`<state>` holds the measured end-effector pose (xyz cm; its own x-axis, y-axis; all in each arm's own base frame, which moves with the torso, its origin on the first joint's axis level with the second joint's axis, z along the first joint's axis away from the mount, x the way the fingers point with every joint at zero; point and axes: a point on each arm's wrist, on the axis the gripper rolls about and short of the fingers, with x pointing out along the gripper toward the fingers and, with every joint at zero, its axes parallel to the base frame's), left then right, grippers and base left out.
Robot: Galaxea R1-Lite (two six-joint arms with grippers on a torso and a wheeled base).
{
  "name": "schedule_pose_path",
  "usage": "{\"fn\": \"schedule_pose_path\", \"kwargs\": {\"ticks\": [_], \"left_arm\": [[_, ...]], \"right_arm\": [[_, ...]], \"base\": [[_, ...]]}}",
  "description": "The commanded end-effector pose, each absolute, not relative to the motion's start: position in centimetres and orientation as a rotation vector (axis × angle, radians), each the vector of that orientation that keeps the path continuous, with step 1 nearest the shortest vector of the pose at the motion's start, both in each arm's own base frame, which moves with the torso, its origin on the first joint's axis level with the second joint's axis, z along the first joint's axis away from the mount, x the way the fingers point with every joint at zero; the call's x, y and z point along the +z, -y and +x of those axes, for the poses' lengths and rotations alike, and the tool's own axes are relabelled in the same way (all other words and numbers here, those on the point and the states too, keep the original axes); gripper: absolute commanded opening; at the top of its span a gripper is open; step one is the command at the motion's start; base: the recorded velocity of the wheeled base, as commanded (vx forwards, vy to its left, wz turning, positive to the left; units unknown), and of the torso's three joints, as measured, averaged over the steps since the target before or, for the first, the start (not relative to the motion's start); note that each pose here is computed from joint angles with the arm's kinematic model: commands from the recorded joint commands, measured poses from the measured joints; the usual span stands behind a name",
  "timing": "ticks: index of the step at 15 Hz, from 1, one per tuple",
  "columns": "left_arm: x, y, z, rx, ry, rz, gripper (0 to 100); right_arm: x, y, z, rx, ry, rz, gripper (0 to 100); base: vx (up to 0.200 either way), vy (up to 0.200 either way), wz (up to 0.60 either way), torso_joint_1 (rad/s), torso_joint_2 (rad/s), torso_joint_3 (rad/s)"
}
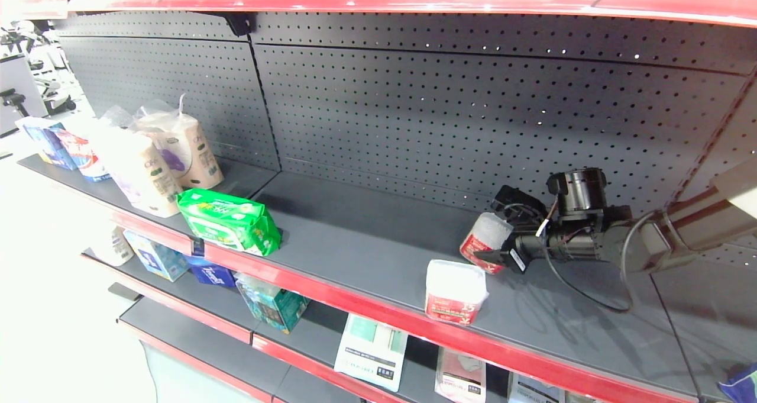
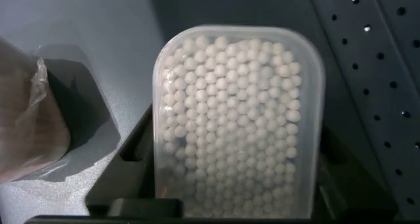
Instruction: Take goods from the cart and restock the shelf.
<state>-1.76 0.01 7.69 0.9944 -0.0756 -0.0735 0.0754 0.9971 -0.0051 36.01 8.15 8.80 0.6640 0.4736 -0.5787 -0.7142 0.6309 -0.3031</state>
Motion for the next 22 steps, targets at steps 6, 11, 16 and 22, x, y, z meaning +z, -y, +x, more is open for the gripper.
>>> {"fn": "schedule_pose_path", "kwargs": {"ticks": [6,11,16,22], "left_arm": [[7.7,0.0,-1.7,-0.077,-0.075,-0.003,100],[7.7,0.0,-1.7,-0.077,-0.075,-0.003,100],[7.7,0.0,-1.7,-0.075,-0.075,-0.003,100],[7.7,0.0,-1.7,-0.077,-0.075,-0.003,100]], "right_arm": [[9.1,-8.0,36.2,0.695,-0.466,-0.550,100],[9.8,-6.6,36.1,0.648,-0.464,-0.543,100],[9.5,-6.1,34.7,0.652,-0.493,-0.540,100],[9.6,-5.4,35.0,0.613,-0.499,-0.542,100]], "base": [[0.000,0.000,0.00,0.000,0.00,0.000],[0.000,0.000,0.00,0.000,0.00,0.000],[0.000,0.000,0.00,0.000,0.00,0.000],[0.000,0.000,0.00,0.000,0.00,0.000]]}}
